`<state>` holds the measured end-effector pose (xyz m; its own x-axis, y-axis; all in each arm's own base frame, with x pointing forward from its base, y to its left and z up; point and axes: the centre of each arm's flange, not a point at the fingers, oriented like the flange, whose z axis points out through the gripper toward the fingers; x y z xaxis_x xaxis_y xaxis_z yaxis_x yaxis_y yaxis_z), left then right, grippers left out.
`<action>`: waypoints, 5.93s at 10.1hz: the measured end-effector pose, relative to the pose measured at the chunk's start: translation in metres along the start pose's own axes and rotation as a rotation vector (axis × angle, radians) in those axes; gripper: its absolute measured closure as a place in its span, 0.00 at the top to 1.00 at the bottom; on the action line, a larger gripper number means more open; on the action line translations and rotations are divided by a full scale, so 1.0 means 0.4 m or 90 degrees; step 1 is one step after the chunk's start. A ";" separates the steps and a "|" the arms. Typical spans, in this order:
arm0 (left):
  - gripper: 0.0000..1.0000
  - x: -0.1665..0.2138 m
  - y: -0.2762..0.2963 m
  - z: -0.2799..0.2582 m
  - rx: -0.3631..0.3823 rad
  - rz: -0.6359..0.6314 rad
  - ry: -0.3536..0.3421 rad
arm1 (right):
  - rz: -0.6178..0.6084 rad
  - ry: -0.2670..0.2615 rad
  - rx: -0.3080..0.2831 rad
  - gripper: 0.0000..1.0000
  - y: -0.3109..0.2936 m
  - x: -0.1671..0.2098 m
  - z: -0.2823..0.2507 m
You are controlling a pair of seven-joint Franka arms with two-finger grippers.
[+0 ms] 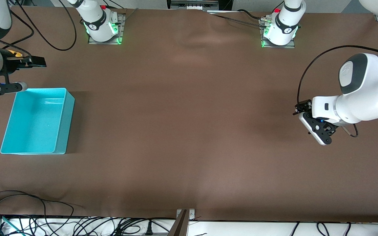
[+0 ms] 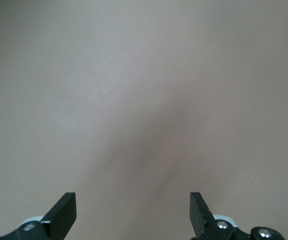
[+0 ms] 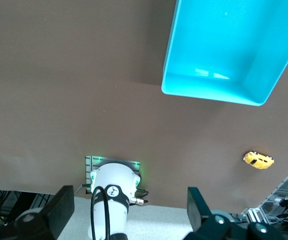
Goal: Wind up and store yellow beetle car
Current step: 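Reach the right gripper toward the car while the left gripper lifts, then lower the open right gripper over the yellow car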
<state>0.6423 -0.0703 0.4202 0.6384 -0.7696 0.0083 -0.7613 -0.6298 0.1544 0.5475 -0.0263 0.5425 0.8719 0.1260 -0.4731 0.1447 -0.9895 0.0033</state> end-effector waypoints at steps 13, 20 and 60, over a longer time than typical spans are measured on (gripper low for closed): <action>1.00 0.247 0.300 0.028 -0.008 -0.249 0.009 | -0.356 0.023 -0.118 1.00 0.399 -0.092 0.241; 1.00 0.183 0.136 0.080 -0.010 -0.323 0.017 | -0.592 0.026 -0.141 1.00 0.555 -0.124 0.455; 1.00 0.130 0.008 0.052 0.034 -0.362 0.014 | -0.764 0.059 -0.193 0.91 0.875 -0.302 1.137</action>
<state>0.6706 -0.1145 0.4004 0.9510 -0.3066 -0.0405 -0.3021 -0.9490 0.0901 0.2801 -0.4204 0.2001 0.1408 0.9570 -0.2536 0.9655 -0.1894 -0.1789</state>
